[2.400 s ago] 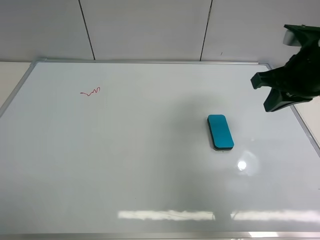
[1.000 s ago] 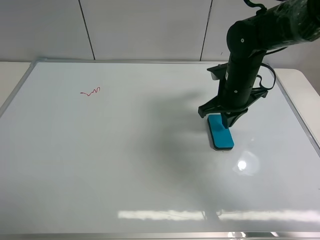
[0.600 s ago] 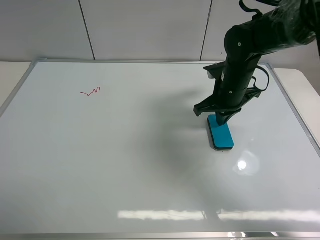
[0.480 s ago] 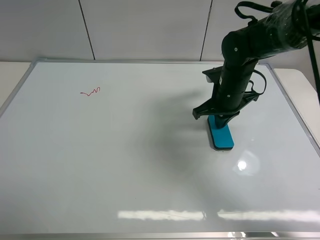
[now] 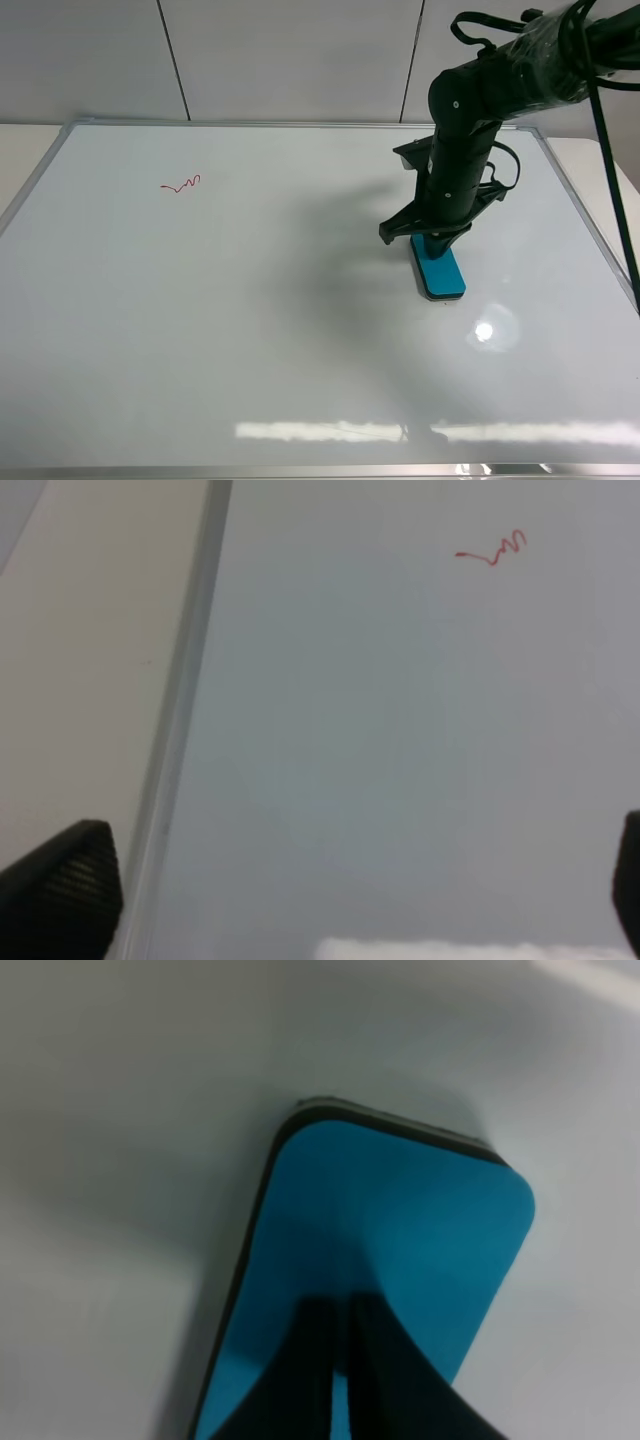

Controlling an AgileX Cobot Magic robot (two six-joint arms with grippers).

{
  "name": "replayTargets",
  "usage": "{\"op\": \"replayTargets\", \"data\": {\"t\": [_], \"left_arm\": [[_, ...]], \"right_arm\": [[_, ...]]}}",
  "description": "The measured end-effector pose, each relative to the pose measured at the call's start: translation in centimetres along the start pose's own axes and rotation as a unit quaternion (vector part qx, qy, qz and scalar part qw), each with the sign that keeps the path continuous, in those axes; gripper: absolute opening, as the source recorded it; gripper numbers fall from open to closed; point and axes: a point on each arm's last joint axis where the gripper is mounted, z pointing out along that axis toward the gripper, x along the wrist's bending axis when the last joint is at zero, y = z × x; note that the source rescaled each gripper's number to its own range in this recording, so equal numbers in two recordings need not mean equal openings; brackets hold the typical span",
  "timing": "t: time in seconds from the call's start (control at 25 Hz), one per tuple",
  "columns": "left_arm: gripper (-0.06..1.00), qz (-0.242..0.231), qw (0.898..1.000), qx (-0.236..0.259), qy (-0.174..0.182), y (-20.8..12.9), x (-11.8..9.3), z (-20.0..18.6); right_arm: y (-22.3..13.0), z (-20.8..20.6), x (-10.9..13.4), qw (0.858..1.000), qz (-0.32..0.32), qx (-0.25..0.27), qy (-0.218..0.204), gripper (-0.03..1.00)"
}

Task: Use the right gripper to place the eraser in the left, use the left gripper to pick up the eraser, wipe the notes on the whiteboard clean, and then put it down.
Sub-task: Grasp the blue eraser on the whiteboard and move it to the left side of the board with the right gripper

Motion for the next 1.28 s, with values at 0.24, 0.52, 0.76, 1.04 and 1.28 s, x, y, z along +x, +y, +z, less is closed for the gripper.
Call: {"op": "replayTargets", "data": {"t": [0.24, 0.52, 0.76, 1.04, 1.28], "left_arm": [[1.00, 0.000, 1.000, 0.000, 0.000, 0.0, 0.0, 0.0], [1.00, 0.000, 1.000, 0.000, 0.000, 0.0, 0.0, 0.0], [1.00, 0.000, 1.000, 0.000, 0.000, 0.0, 0.0, 0.0], [1.00, 0.000, 1.000, 0.000, 0.000, 0.0, 0.0, 0.0], [1.00, 0.000, 1.000, 0.000, 0.000, 0.0, 0.0, 0.0]], "right_arm": [[2.1, -1.0, 3.2, 0.998, -0.019, -0.053, 0.029, 0.00], [3.7, -1.4, 7.4, 0.993, -0.042, -0.087, 0.068, 0.00], [4.8, -0.9, 11.1, 0.989, -0.088, -0.088, 0.081, 0.00], [6.1, -0.9, 16.4, 0.979, -0.146, -0.100, 0.099, 0.00], [7.0, -0.9, 21.0, 0.968, -0.195, -0.100, 0.125, 0.00]]}}
